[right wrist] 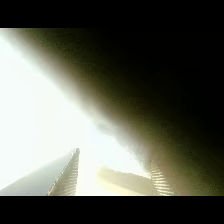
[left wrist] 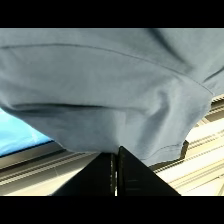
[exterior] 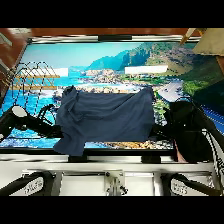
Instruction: Fold the shirts.
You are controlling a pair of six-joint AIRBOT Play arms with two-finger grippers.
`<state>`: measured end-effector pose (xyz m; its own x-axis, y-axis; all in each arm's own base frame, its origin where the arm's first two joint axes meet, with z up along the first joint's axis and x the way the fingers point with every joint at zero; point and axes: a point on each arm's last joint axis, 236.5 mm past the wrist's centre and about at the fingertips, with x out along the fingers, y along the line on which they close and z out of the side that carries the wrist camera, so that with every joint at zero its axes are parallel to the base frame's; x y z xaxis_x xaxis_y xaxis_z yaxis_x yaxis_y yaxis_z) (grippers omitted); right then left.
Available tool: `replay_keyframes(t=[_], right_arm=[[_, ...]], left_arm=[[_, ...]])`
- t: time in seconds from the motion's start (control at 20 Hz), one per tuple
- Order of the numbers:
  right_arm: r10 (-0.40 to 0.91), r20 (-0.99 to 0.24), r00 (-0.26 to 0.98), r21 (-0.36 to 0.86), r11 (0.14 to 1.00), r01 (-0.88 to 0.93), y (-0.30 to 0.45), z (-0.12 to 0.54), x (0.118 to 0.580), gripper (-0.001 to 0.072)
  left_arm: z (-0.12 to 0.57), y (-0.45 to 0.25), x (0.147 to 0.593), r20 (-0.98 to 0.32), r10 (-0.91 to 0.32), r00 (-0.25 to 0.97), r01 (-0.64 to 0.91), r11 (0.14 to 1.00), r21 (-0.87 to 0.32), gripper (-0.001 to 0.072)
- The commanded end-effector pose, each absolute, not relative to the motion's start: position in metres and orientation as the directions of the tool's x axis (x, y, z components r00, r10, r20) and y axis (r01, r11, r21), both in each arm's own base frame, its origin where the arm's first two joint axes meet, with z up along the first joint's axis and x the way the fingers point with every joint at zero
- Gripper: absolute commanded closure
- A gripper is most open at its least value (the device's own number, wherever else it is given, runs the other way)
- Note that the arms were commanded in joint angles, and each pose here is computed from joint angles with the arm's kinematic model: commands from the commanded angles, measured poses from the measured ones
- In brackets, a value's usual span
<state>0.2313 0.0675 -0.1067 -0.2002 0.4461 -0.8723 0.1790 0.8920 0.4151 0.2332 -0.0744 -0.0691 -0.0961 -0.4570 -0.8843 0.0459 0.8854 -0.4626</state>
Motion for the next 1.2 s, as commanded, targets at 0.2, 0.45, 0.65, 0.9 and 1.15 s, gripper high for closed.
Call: replay_keyframes(t=[0.2,0.45,0.65,0.9,1.15], right_arm=[[0.425,-0.877,-0.223,0.389,0.902,0.188,0.074,-0.115,0.233,0.0163],[0.435,-0.864,-0.253,0.406,0.900,0.160,0.096,-0.118,0.231,0.0636],[0.452,-0.885,-0.111,0.457,0.889,-0.026,0.100,-0.055,0.271,0.0636],[0.402,-0.646,0.649,0.179,0.906,-0.383,0.090,0.221,0.361,0.0636],[0.309,0.093,0.946,-0.095,0.949,-0.300,0.072,0.500,0.271,0.0636]], left_arm=[[-0.065,-0.076,0.235,-0.884,-0.461,-0.080,0.052,0.884,-0.465,0.0676],[-0.059,-0.082,0.244,-0.872,-0.487,-0.049,0.052,0.871,-0.489,0.0676],[0.015,-0.074,0.298,-0.870,-0.455,0.192,0.171,0.888,-0.427,0.0678],[0.356,-0.069,0.333,-0.323,-0.363,0.874,0.348,0.931,-0.106,0.0676],[0.600,-0.072,0.168,0.402,-0.283,0.871,0.279,0.958,0.070,0.0676]])
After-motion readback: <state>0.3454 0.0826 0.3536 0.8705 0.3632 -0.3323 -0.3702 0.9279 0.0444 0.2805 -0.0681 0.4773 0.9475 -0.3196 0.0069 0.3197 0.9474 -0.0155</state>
